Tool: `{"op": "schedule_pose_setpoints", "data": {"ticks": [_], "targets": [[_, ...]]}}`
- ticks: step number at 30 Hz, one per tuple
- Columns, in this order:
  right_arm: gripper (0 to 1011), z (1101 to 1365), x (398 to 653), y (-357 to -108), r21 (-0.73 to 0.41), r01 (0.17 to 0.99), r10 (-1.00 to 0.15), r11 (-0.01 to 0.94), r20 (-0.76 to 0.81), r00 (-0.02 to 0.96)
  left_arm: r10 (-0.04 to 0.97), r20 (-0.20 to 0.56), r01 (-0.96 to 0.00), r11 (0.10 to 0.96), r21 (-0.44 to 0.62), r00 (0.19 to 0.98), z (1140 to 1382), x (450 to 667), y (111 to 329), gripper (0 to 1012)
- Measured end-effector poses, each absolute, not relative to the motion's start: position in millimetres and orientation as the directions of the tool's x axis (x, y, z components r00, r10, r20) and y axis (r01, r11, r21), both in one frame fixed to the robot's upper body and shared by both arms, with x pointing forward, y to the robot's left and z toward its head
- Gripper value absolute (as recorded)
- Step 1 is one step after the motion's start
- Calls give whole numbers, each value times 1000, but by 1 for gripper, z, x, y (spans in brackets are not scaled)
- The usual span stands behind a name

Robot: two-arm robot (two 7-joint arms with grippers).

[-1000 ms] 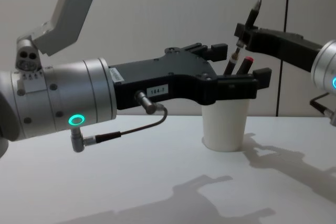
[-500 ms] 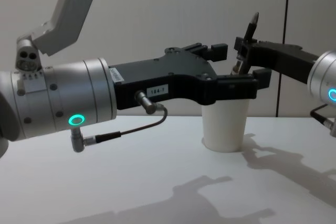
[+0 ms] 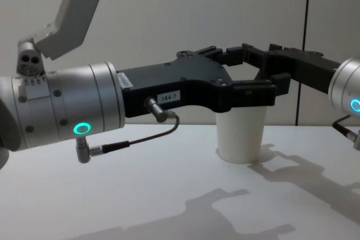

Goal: Place the pen into the pen holder.

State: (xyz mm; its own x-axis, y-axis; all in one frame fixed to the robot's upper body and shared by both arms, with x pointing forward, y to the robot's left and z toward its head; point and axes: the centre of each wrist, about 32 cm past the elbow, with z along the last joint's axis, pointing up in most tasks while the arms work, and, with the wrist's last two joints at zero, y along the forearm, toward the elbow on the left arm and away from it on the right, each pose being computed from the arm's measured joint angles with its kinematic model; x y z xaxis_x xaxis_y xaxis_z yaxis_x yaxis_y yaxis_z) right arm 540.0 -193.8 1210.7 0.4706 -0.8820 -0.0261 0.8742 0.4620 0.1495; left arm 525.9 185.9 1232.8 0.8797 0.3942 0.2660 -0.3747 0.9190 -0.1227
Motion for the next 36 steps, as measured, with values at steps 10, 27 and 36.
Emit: {"op": "schedule_pose_setpoints", "data": {"ticks": [10, 27, 36], "targets": [[887, 1210, 540, -193, 147, 875, -883, 461, -24, 469, 394, 266, -375, 919, -123, 880, 1233, 526, 186, 1002], [1001, 1218, 528, -213, 192, 885, -893, 424, -73, 444, 394, 266, -375, 919, -123, 880, 1233, 526, 186, 1002], [1001, 1219, 516, -230, 197, 907, -912, 372, -101, 396, 394, 266, -375, 919, -123, 880, 1233, 526, 186, 1002]]}}
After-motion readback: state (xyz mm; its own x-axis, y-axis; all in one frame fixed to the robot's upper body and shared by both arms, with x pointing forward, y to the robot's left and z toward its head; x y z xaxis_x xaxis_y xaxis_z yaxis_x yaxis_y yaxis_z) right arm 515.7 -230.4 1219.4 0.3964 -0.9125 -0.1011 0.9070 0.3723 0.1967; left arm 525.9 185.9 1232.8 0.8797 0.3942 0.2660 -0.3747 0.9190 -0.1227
